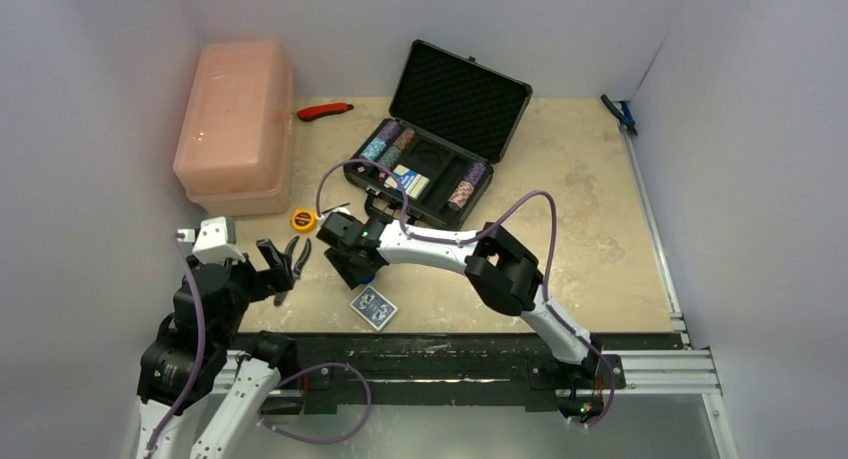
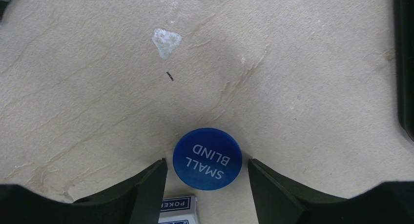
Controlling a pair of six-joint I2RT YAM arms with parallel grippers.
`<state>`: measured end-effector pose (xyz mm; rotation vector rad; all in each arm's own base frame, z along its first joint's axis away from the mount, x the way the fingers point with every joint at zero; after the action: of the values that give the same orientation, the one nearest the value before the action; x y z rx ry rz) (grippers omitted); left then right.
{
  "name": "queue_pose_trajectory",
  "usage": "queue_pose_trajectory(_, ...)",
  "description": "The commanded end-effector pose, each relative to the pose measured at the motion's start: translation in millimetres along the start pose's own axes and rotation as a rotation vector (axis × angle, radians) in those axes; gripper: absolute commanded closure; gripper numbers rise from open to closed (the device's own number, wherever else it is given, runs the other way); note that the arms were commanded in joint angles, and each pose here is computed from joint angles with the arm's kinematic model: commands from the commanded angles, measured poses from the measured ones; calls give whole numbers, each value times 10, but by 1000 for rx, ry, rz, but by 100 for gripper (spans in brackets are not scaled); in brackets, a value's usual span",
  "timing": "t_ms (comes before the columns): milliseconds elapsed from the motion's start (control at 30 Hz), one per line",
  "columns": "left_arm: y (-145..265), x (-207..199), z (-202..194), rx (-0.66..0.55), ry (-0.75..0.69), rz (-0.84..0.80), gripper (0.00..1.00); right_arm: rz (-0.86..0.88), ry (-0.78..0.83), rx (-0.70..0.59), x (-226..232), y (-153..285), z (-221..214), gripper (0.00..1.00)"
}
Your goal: Pack up texas hold em set
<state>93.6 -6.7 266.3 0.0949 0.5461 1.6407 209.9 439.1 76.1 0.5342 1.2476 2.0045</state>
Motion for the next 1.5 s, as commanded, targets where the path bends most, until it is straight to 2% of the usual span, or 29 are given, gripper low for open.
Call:
queue_pose_trajectory(0, 48, -4, 86, -47, 19, -5, 0, -20, 18, 15, 47, -89, -40, 36)
queue_pose_trajectory(367, 68, 2, 85, -58, 21, -11, 0, -32, 39, 71, 64, -226, -195, 48)
queue_pose_trajectory(500, 72, 2, 89, -62, 23, -13, 0, -24, 45, 70, 76, -244, -196, 59)
queue_pose_trajectory(567, 68, 1, 89, -60, 21, -12, 0, -19, 44, 62, 85, -237, -175, 62)
queue_pose_trajectory(1067, 73, 1, 87, -64, 22, -16, 0, 190, -37, -214, 323, 362, 429, 68)
queue_pose_trajectory(1467, 53, -8, 84, -54, 18, -15, 0, 167, -45, -312, 254, 598, 724, 70)
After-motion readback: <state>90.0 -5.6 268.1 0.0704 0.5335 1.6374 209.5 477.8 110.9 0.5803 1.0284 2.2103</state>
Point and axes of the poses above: each gripper's point midway between its finger pads, its own y axis back along the fingers, its own x axis along the line the jaws close on, z = x × y, the point moved 6 cm from there along y, back along the fingers, and after that the axes turned 2 degrees about y, right-handed, at the moved point
